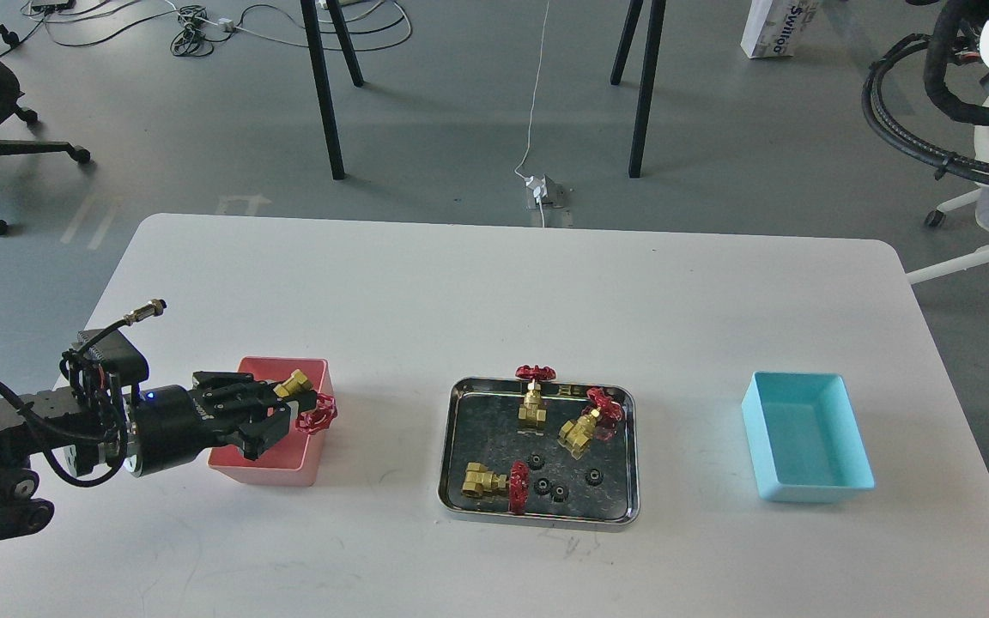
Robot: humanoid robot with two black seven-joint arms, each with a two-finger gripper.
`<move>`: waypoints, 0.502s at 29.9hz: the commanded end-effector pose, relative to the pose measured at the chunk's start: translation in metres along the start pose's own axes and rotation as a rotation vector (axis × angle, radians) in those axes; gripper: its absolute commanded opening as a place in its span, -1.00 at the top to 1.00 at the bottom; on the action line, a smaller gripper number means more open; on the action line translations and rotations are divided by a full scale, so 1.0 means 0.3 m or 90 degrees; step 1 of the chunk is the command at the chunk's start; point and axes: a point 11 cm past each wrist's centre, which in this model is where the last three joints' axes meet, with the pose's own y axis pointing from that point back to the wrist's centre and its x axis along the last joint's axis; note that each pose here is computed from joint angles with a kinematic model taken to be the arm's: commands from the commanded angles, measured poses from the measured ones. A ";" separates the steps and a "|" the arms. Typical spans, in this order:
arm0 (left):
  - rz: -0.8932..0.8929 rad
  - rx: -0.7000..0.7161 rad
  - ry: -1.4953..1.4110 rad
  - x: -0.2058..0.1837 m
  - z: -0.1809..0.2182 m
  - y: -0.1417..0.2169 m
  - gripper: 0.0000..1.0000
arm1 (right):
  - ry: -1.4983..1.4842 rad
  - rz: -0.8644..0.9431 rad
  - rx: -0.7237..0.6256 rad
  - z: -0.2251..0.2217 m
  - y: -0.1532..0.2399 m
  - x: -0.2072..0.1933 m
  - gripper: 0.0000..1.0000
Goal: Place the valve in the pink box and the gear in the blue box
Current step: 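Lift the valve and carry it with the left gripper over the pink box, then lower the valve into the pink box and open the left gripper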
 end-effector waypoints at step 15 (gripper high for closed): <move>0.012 0.078 -0.035 0.036 -0.134 0.067 0.73 | -0.011 0.005 -0.012 0.042 0.016 0.024 -0.99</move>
